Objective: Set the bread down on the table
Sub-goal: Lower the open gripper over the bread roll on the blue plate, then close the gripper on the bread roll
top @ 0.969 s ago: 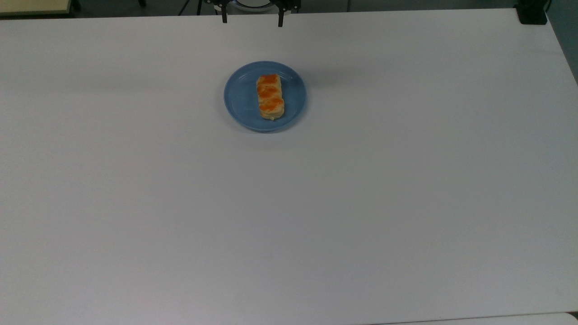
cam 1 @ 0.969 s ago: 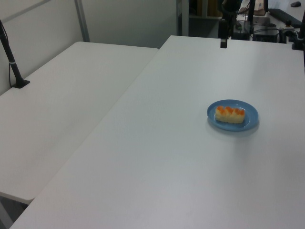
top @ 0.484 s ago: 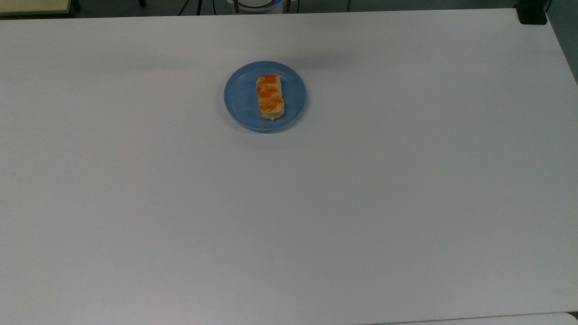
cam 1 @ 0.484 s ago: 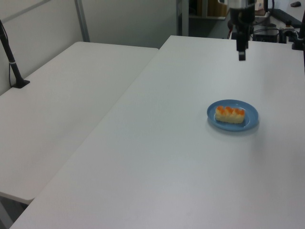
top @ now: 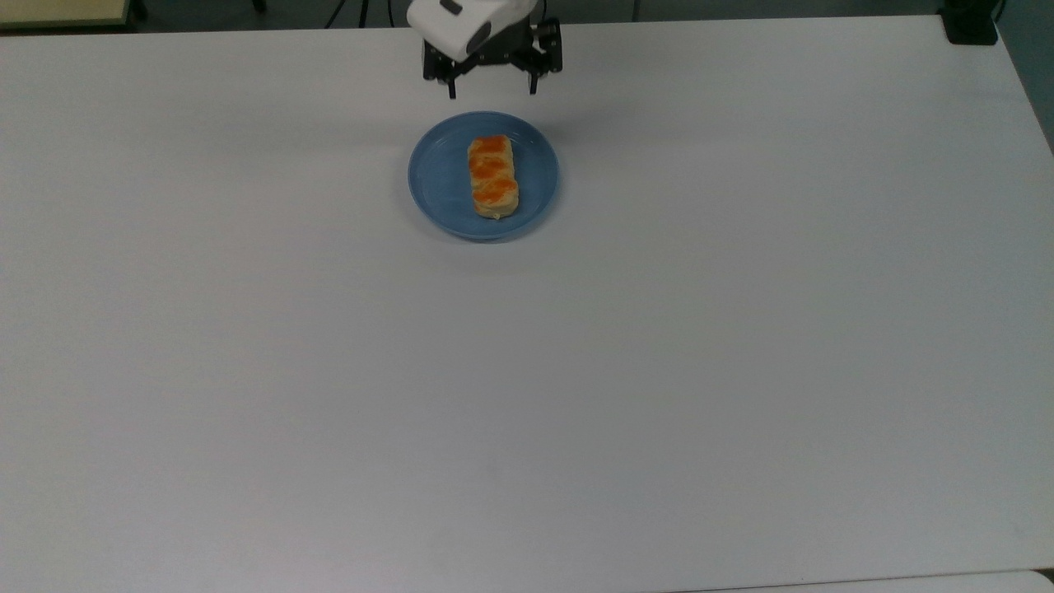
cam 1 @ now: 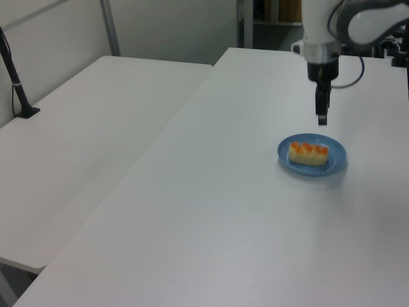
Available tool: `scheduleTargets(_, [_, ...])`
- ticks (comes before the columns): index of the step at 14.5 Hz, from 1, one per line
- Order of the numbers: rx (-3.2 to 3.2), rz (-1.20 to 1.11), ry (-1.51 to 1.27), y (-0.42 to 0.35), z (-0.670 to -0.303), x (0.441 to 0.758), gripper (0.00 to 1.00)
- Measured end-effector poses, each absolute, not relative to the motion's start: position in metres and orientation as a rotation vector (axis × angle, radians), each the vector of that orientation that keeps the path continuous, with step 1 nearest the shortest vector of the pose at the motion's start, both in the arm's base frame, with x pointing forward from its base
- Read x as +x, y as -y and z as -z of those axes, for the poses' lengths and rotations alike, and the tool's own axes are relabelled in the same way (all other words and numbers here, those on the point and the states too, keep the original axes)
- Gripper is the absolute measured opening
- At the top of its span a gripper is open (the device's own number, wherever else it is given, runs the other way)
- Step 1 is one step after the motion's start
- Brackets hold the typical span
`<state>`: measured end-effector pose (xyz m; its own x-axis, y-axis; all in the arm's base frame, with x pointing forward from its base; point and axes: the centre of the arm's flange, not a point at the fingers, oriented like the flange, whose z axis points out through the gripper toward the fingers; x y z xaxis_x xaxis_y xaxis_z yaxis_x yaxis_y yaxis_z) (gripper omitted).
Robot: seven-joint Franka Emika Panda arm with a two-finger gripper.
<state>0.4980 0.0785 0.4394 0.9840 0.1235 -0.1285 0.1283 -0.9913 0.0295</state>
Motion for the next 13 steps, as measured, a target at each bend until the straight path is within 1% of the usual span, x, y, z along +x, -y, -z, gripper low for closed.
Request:
scheduleTargets(1, [3.093, 0.193, -0.196, -0.078, -0.417, 0.499, 1.00])
scheduleTargets(2, [3.095, 0.186, -0.193, -0.077, -0.404, 0.501, 1.00])
scheduleTargets(7, [3.103, 0.161, -0.180, -0.073, -0.349, 0.511, 1.00])
scheduleTargets(11, [3.105, 0.156, -0.183, -0.074, -0.330, 0.516, 1.00])
scheduleTargets(13, [3.106, 0.149, -0.184, -0.074, -0.324, 0.518, 0.97])
